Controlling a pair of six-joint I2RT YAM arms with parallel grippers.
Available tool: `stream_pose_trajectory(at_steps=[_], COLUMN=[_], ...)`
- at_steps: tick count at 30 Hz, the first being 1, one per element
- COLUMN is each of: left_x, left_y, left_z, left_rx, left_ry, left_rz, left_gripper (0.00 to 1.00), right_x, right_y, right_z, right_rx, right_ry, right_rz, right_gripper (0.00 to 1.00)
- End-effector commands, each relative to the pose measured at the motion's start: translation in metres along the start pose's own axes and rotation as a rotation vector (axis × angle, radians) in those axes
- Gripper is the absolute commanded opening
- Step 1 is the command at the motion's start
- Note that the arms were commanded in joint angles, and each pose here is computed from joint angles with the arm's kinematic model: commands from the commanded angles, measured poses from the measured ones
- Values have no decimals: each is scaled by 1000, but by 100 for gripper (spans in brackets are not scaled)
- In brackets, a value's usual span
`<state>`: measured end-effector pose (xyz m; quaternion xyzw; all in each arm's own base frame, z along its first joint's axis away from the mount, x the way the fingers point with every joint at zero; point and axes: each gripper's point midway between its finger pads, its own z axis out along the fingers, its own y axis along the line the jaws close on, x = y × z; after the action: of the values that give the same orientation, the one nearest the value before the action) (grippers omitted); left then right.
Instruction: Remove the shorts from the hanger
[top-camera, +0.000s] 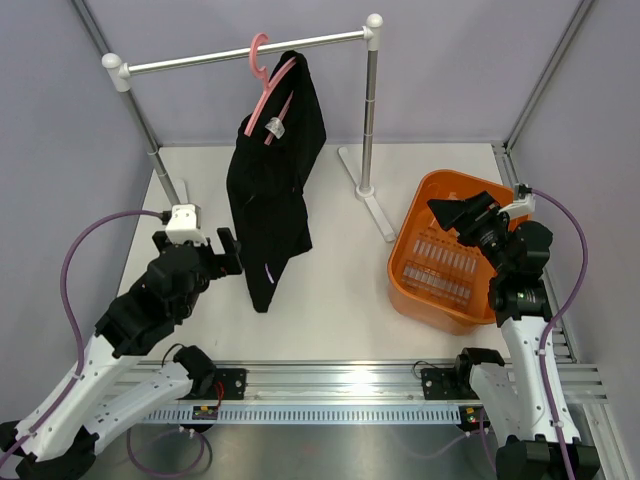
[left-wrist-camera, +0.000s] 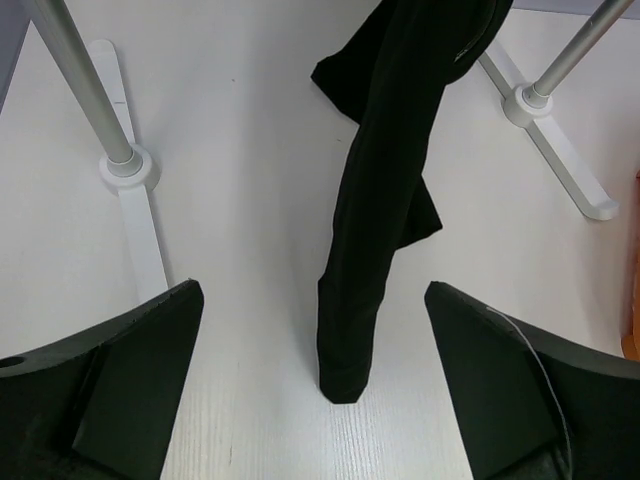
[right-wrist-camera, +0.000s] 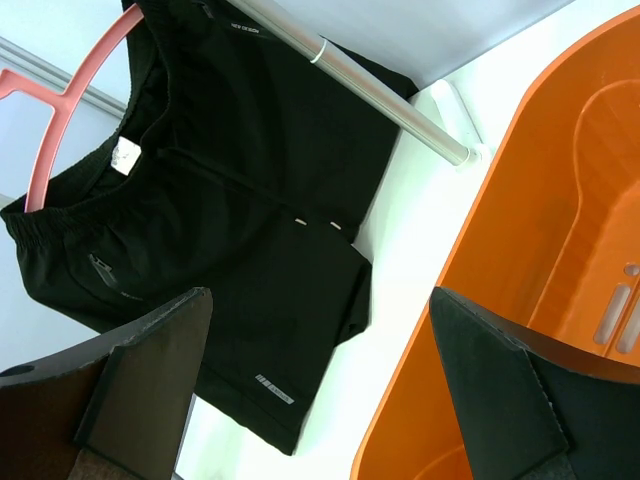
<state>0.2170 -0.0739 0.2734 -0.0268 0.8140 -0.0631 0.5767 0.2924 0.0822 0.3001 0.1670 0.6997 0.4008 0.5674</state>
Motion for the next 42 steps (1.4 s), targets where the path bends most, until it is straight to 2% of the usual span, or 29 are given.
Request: stream_pose_trajectory(at_steps=[1,7,11,21,27,28,30,35,42], left_x=[-9,-38,-85,-201,-229,-246,-245,-269,-266], left_y=[5,10,7,-38,-76,-79,-87,-93,-96], left_z=[-2,-15,-35,-45,2,-2,24,48,77], left_rx=[-19,-16,19,122,82,86,62,84,89], left_ry=[-42,-128,-224,-423,-385,-407,-355,-336,-307], left_rz=[-28,-48,-84,-54,93,87,147,151,166], left_gripper=[99,99,99,99,99,99,98,94,93], right_x=[-11,-12,-15,-21,-28,-29,-32,-37,-37], right_y=[9,5,9,21,26,28,31,36,35], right_z=[-3,-6,-9,-10,-2,-1,0,0,2], right_rx=[-18,42,40,9,1,-1,-7,-8,-6], right_ry=[-31,-10,-18,-21,-8,-6,-4,-5,-1], right_rz=[-34,-54,-69,-90,-78,-81,-85,-101,-112], right_gripper=[100,99,99,99,100,99,99,100,99])
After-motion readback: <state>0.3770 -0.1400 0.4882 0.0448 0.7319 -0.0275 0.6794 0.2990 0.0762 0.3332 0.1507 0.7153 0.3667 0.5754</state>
